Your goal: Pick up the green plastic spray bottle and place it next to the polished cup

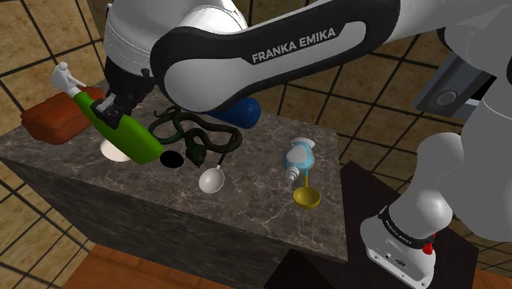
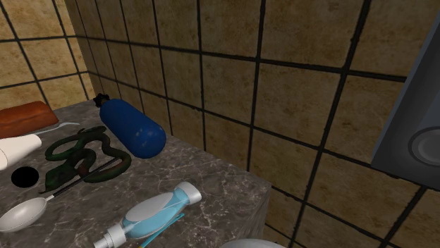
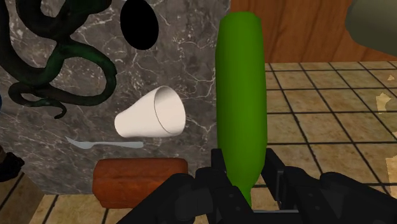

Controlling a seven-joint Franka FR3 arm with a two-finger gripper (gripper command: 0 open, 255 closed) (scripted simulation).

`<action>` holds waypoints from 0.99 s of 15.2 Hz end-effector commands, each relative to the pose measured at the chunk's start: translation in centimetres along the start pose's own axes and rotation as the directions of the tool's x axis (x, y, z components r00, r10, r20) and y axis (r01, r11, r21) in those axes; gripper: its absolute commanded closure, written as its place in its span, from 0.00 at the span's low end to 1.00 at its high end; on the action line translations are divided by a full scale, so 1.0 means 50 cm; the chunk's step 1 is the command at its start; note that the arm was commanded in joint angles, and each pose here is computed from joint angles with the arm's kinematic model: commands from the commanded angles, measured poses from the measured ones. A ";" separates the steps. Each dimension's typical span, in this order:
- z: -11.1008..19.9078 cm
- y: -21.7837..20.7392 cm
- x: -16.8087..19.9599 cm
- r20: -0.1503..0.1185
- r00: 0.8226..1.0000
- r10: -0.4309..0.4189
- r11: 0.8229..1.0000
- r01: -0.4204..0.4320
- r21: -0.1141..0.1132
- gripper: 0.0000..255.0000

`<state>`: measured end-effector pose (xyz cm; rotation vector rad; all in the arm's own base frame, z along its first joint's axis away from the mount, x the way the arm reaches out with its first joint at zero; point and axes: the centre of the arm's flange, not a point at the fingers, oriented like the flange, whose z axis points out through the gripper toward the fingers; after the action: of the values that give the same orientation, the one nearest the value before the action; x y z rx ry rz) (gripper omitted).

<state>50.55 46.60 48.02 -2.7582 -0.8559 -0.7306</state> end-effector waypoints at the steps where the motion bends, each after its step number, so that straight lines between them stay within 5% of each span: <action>1: 0.017 0.000 -0.011 -0.001 1.000 0.000 1.000 0.000 0.000 1.00; 15: 0.145 0.001 -0.085 -0.001 1.000 0.000 1.000 0.000 0.000 1.00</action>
<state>50.43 46.52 40.10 -2.7583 -0.8559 -0.7306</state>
